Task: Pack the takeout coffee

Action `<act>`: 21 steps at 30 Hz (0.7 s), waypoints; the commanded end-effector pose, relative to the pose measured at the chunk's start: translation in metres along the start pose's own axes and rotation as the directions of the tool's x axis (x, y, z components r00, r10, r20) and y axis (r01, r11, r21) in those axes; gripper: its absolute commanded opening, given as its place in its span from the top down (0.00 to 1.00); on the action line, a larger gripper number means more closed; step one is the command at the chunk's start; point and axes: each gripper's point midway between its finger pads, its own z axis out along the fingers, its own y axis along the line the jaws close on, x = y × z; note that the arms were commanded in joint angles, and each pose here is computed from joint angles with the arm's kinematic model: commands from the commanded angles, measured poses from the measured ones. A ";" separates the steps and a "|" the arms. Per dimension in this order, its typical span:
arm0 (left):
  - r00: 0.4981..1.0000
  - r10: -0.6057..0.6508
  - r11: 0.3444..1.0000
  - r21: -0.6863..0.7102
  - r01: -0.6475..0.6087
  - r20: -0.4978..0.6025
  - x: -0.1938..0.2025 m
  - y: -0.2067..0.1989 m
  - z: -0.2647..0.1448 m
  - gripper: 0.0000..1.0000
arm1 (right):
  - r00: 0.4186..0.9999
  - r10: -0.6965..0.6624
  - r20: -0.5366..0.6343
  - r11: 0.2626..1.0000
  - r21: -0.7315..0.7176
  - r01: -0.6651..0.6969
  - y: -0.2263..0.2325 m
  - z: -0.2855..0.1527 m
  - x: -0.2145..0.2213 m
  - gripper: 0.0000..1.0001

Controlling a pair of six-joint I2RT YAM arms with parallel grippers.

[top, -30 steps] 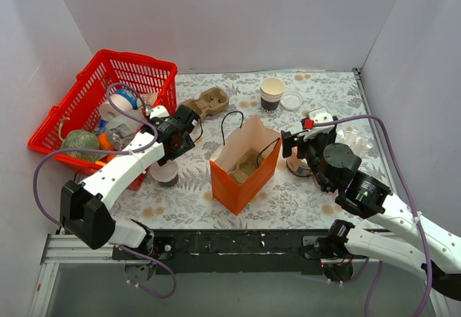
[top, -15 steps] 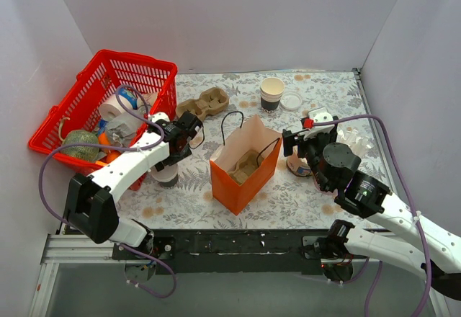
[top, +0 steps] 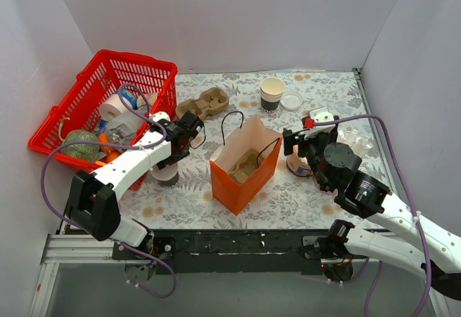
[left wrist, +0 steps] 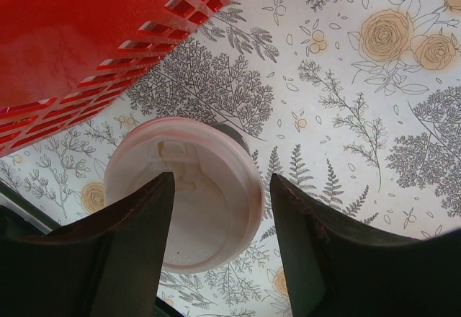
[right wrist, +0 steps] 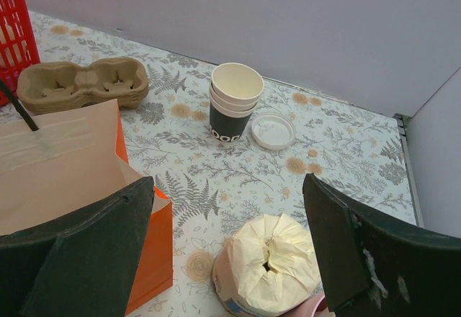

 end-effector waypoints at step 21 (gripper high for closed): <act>0.998 0.027 0.985 0.173 -0.018 -0.053 -0.002 -0.027 -0.016 1.00 | 0.999 0.018 0.028 0.999 0.032 -0.019 -0.004 0.003 -0.004 0.11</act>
